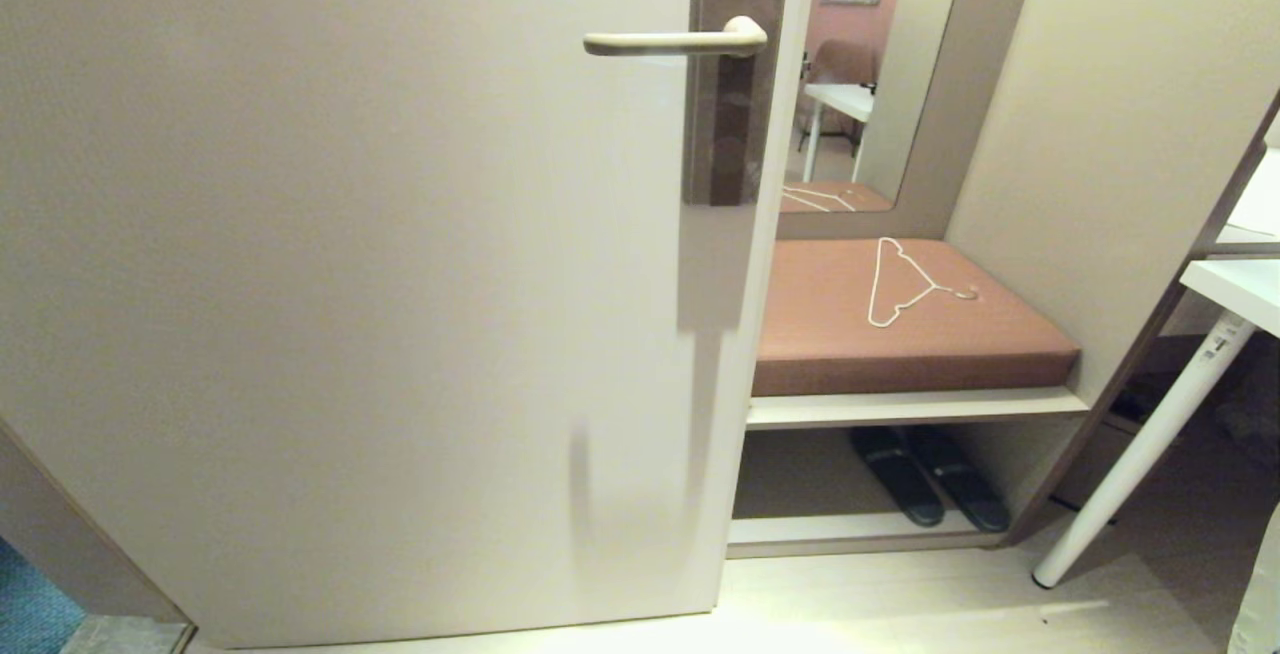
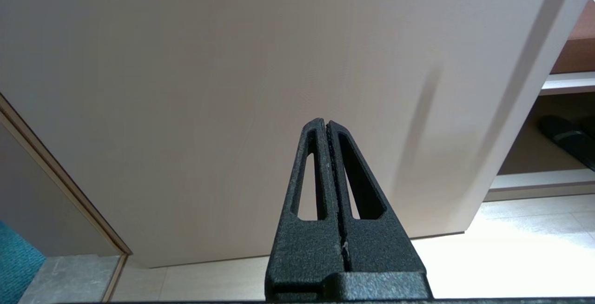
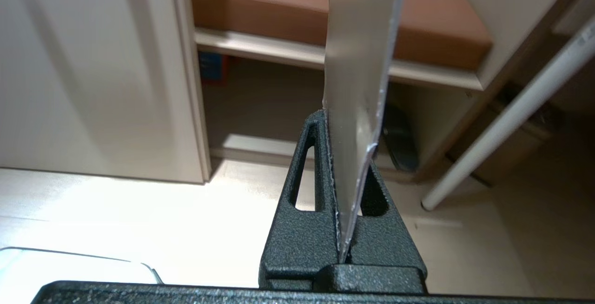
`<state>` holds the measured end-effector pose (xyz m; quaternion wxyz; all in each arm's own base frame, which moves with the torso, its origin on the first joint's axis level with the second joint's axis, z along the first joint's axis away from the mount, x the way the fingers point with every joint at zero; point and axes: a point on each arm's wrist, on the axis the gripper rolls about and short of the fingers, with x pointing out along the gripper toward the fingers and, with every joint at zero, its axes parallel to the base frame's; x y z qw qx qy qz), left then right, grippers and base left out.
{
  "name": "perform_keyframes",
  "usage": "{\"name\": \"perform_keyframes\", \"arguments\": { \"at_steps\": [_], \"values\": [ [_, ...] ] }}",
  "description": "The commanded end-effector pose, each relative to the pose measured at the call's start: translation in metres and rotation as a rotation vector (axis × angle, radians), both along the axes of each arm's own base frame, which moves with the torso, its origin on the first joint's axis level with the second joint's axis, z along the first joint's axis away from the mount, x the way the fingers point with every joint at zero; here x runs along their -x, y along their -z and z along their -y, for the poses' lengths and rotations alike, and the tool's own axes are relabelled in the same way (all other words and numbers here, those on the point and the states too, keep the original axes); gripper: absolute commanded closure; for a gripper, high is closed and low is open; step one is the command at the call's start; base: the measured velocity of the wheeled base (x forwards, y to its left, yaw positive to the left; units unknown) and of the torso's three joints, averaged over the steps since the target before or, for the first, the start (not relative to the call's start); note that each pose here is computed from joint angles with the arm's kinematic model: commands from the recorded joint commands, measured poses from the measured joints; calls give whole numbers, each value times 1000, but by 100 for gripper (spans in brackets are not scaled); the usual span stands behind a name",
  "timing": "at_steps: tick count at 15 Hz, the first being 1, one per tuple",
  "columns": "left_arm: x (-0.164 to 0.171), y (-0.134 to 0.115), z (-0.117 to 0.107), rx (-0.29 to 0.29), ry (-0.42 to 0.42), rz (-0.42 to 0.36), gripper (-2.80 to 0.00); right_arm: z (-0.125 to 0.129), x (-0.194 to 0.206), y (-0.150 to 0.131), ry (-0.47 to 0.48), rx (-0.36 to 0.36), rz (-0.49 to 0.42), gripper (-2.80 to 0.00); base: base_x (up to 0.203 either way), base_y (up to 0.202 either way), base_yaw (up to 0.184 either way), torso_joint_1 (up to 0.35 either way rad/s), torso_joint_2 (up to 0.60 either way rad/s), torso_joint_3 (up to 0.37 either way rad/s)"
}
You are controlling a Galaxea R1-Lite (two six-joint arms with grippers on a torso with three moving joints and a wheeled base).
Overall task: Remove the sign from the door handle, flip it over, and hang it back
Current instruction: Hand it to the other hand
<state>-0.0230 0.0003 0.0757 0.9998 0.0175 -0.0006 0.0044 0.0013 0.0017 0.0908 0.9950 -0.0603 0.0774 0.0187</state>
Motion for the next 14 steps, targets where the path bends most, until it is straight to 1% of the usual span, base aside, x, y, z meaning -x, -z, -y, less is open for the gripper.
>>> {"name": "perform_keyframes", "arguments": {
  "at_steps": [1, 2, 3, 4, 11, 14],
  "values": [
    [0, 0, 0, 0, 0, -1, 0, 1, 3, 3, 13, 1, -4, 0, 0, 0, 0, 0, 0, 0],
    [0, 0, 0, 0, 0, -1, 0, 1, 5, 9, 29, -5, -51, 0, 0, 0, 0, 0, 0, 0],
    [0, 0, 0, 0, 0, -1, 0, 1, 6, 11, 35, -23, -64, 0, 0, 0, 0, 0, 0, 0],
    [0, 0, 0, 0, 0, -1, 0, 1, 8, 12, 29, -28, -54, 0, 0, 0, 0, 0, 0, 0],
    [0, 0, 0, 0, 0, -1, 0, 1, 23, 16, 15, -48, 136, 0, 0, 0, 0, 0, 0, 0],
    [0, 0, 0, 0, 0, -1, 0, 1, 24, 16, 15, -50, 150, 0, 0, 0, 0, 0, 0, 0]
  ]
}}
